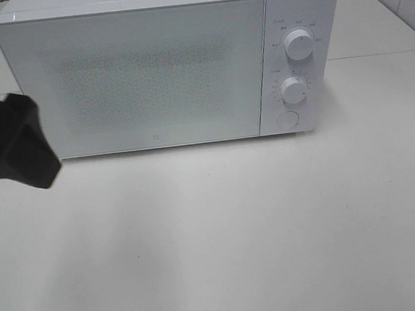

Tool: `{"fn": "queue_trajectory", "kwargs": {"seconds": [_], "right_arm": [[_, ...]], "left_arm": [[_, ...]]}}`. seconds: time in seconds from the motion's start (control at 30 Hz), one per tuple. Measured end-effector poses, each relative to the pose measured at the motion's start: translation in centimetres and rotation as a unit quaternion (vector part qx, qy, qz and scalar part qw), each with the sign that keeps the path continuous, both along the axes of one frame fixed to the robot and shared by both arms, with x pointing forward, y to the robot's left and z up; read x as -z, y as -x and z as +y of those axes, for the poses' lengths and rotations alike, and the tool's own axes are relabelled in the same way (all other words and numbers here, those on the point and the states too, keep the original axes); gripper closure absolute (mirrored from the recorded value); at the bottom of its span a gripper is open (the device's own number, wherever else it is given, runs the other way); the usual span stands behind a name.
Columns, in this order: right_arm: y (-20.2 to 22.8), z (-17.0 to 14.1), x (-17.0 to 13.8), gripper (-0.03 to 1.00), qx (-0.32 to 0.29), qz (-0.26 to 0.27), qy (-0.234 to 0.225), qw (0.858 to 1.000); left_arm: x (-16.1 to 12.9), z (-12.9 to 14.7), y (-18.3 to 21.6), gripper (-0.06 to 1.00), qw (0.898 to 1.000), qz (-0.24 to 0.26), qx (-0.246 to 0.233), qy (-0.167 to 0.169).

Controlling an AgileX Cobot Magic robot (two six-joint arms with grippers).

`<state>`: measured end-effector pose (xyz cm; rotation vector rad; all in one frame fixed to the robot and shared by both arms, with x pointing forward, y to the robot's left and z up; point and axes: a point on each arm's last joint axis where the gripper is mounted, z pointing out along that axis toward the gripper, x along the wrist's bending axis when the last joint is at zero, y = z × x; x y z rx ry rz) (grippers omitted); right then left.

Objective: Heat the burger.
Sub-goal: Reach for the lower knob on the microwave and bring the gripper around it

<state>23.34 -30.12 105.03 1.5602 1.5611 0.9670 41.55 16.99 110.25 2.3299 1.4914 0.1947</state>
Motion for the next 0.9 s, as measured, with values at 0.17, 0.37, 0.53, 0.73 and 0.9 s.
{"fn": "queue_trajectory", "kwargs": {"seconds": [0.17, 0.37, 0.53, 0.73, 0.9], "right_arm": [[0.0, 0.0, 0.0, 0.50, 0.000, 0.000, 0.000, 1.000], [0.0, 0.0, 0.0, 0.50, 0.000, 0.000, 0.000, 1.000], [0.0, 0.0, 0.0, 0.50, 0.000, 0.000, 0.000, 1.000], [0.0, 0.0, 0.0, 0.50, 0.000, 0.000, 0.000, 1.000], [0.0, 0.0, 0.0, 0.50, 0.000, 0.000, 0.000, 1.000]], "left_arm": [[-0.9, 6.0, -0.7, -0.04, 0.993, -0.003, -0.114, -0.015], [-0.2, 10.5, 0.1, -0.04, 0.983, -0.007, -0.177, -0.044], [2.4, 13.4, 3.5, -0.04, 0.972, 0.011, -0.227, -0.060], [4.2, 13.4, 7.4, -0.04, 0.969, 0.001, -0.242, -0.037], [4.5, 12.9, 10.2, -0.04, 0.969, -0.041, -0.243, -0.001]]}}
